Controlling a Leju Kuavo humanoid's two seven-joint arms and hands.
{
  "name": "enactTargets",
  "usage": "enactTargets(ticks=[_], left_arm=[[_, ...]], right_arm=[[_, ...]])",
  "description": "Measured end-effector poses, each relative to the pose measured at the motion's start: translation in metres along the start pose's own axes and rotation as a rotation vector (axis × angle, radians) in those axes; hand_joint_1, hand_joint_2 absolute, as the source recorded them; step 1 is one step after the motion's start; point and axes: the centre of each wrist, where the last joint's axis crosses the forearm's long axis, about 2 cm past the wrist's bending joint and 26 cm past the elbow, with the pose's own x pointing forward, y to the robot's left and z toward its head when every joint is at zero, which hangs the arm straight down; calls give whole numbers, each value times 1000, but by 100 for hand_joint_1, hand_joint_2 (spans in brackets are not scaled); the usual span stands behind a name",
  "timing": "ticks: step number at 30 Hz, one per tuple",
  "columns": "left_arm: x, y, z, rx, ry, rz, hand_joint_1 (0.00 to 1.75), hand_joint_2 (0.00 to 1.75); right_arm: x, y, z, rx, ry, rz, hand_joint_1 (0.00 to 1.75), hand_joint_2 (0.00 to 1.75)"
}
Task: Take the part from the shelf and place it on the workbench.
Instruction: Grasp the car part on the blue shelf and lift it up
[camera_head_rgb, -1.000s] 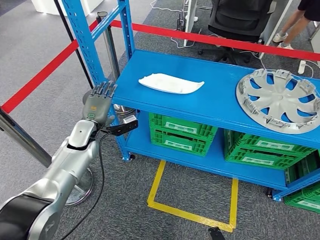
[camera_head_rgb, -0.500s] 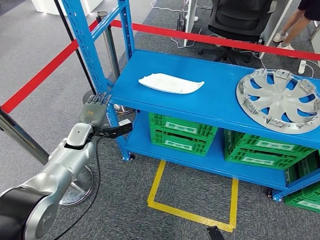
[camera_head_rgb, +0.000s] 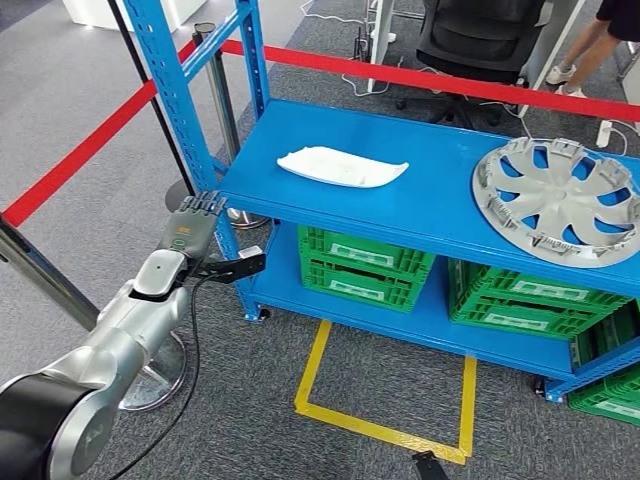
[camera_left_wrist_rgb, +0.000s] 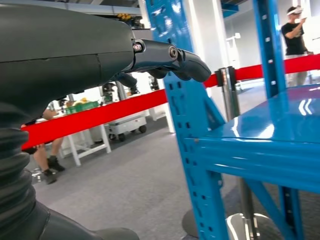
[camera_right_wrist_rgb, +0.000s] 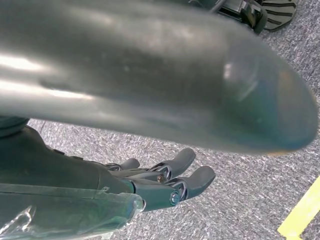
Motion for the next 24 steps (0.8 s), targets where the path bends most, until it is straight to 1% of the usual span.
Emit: enactTargets(ticks=[8, 11, 13, 16, 20, 24], left_arm=[[10, 5, -3, 17, -51, 21, 0, 175], [18, 7, -5, 34, -126, 56, 0, 175], [27, 10, -6, 46, -187, 70, 0, 175], [41, 16, -9, 60, -248, 80, 0, 175], [52, 24, -12, 72, -295, 85, 0, 175], [57, 28, -14, 81, -310, 82, 0, 175]], right_arm=[[-1, 1, 0, 1, 3, -8, 0, 0], [-2, 1, 0, 3, 4, -9, 0, 0], [-2, 1, 0, 4, 3, -7, 0, 0], [-2, 1, 0, 6, 1, -4, 0, 0], [-1, 2, 0, 7, -1, 1, 0, 0], [-1, 2, 0, 8, -1, 2, 0, 0]])
